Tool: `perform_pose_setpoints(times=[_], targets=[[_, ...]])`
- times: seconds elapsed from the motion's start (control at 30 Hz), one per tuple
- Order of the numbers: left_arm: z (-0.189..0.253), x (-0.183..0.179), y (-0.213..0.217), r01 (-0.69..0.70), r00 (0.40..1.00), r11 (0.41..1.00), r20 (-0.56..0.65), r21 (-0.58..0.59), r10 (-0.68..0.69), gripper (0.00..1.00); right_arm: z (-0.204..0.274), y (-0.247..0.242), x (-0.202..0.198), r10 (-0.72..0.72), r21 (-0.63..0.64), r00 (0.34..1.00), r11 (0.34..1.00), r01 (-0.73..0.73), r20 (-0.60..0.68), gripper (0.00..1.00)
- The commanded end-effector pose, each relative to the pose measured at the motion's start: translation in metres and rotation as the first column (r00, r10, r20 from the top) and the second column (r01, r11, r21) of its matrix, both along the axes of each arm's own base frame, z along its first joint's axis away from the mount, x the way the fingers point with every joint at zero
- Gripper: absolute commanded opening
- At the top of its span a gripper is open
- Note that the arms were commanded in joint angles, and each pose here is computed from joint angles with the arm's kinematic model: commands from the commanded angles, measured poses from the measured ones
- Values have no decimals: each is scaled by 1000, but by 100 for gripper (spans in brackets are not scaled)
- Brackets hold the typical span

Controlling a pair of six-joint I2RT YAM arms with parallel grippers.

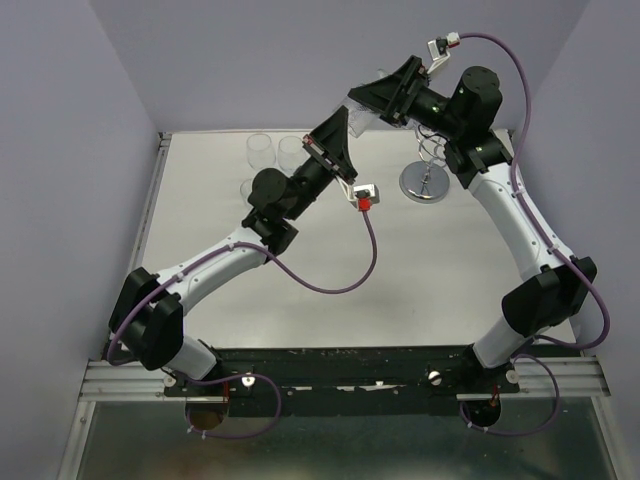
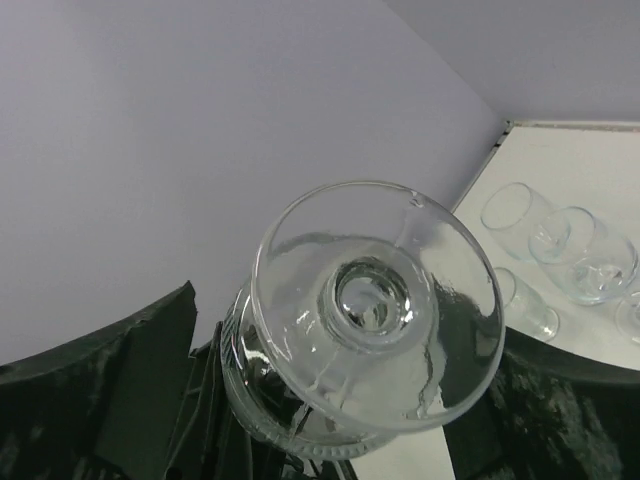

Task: Take the wine glass off the wine glass rack

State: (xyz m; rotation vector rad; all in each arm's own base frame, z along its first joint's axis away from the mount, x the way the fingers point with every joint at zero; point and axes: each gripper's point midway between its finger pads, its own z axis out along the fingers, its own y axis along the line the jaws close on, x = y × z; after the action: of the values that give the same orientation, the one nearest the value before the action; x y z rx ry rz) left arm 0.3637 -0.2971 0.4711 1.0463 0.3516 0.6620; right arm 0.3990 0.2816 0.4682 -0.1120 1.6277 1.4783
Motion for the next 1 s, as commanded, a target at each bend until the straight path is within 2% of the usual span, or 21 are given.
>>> perform_pose_setpoints(times=[0.0, 0.3, 0.7, 0.97], targets=[[18, -15, -10, 62, 995, 998, 78, -11, -61, 0, 18, -5, 0, -57, 15, 997, 998, 56, 53, 100], [30, -7, -5, 16, 995, 998, 99, -53, -11, 0, 4, -13, 9, -132, 1, 991, 991, 132, -2, 100], [59, 3, 7, -59, 983, 989, 163, -132, 81, 0, -11, -24, 13, -211, -37, 977, 977, 212, 24, 100], [61, 3, 7, -54, 981, 989, 177, -141, 79, 0, -3, -21, 0, -153, -59, 979, 985, 162, 132, 100]])
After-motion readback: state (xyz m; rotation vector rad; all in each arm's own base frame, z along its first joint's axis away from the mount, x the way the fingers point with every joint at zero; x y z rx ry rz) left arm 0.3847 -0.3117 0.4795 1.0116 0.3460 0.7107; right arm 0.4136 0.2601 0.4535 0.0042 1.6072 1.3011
